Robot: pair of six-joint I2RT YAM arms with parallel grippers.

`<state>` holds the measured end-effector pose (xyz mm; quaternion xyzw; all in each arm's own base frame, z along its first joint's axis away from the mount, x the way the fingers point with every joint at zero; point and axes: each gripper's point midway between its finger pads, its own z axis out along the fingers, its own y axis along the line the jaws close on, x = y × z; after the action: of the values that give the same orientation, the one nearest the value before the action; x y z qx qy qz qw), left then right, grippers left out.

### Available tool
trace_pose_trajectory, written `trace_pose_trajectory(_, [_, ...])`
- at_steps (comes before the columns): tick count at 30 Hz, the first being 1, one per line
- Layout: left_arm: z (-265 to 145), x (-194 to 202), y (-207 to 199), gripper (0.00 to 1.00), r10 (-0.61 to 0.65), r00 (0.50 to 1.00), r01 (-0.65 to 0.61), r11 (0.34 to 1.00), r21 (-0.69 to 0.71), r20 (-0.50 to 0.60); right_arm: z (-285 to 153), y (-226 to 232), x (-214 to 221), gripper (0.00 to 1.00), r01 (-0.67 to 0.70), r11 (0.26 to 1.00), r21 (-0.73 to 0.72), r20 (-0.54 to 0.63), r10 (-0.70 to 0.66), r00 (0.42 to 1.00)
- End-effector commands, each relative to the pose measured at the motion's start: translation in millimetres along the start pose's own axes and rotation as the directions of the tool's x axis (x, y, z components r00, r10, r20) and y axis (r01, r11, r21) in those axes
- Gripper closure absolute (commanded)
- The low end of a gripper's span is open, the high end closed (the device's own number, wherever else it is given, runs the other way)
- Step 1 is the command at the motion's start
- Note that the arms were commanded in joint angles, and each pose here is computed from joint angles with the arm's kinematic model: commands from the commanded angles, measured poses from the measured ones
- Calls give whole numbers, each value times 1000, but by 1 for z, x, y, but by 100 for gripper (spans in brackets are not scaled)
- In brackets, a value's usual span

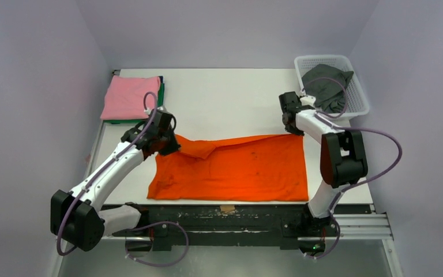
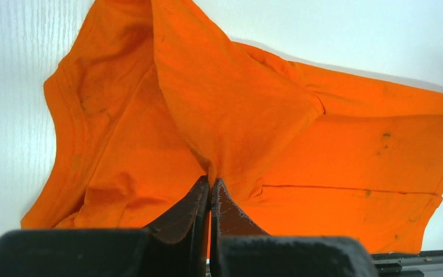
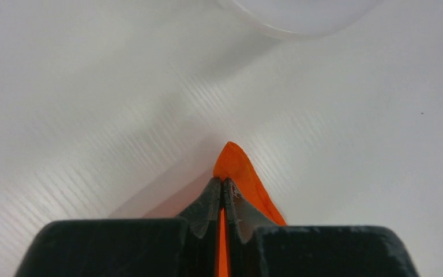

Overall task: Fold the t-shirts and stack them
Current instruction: Fold the other side of the tshirt into a rectangle

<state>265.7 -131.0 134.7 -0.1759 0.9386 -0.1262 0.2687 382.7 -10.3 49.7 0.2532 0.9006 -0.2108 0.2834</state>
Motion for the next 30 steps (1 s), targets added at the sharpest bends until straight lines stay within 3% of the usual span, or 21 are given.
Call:
trace_pose_trajectory(1, [-17,15,6,100,-36,999,36,999,29,-2,-32,-9,-22,100,-54,994,-93,109,65,992])
trace_pose_trajectory(5, [-29,34,24,100,-79,997,79,997,22,-11,-48,-12,-1,100,-19,993,-115,113,32,993])
trace_pose_trajectory(13, [-45,77,57,100,-167,985,168,986,11,-45,-75,-27,0,100,-13,992,-125,166,34,986])
trace_pose_trajectory(22, [-35,120,77,100,-204,969,203,979,-16,-140,-88,-53,12,100,-19,996,-93,194,37,980])
trace_pose_trajectory(30, [-31,154,98,88,-188,955,175,982,-74,-231,-78,-74,58,97,-113,992,-59,121,119,985])
